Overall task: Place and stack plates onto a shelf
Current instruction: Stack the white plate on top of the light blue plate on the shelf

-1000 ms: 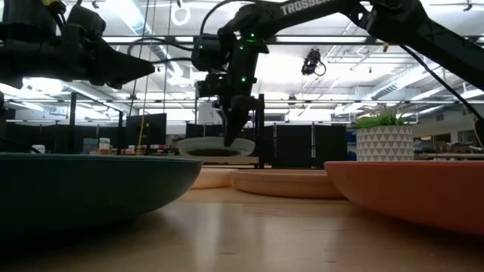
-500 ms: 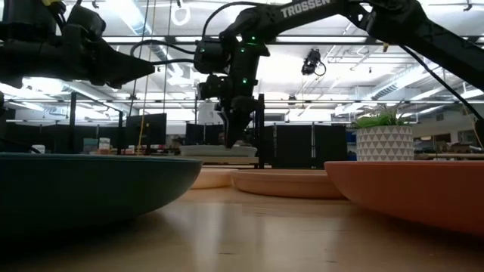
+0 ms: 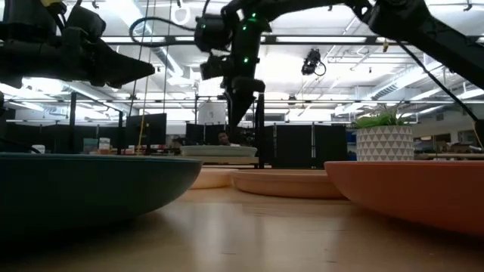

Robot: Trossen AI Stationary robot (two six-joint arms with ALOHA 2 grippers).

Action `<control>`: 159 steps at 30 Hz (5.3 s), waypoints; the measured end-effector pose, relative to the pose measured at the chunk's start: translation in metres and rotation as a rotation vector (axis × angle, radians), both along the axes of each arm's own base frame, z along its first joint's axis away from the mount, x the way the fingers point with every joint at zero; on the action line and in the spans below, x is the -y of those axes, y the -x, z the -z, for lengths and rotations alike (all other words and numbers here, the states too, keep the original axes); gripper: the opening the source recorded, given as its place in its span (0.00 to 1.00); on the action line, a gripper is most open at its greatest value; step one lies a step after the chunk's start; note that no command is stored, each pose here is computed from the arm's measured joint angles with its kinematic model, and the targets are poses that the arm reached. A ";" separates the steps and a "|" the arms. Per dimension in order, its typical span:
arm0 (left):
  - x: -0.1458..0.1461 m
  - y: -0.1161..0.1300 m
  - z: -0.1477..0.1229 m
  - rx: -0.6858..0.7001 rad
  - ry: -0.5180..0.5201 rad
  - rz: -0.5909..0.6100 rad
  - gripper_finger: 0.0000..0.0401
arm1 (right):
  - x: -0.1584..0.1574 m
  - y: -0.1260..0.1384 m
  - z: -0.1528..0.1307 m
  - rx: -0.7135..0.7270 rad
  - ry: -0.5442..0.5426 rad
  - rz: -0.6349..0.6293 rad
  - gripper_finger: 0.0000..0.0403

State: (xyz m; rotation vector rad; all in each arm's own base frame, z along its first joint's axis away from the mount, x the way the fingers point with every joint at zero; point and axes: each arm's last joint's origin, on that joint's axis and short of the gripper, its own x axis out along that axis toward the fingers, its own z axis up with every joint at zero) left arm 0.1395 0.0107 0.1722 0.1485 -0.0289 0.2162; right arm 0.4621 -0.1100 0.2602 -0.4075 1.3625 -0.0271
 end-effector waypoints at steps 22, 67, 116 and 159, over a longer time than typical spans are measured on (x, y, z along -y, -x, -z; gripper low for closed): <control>0.000 0.000 0.004 -0.037 0.018 0.000 0.29 | -0.066 0.077 -0.117 0.344 -0.182 0.025 0.30; -0.003 -0.126 -0.066 -0.653 0.373 -0.029 0.29 | -0.069 0.229 0.076 1.050 -0.057 -0.048 0.30; 0.074 -0.225 0.021 -1.239 0.774 -0.247 0.28 | -0.071 0.253 0.093 1.227 0.066 -0.118 0.30; -0.017 -0.229 -0.129 -1.512 0.157 -0.241 0.04 | -0.071 0.253 0.095 1.212 0.025 -0.085 0.30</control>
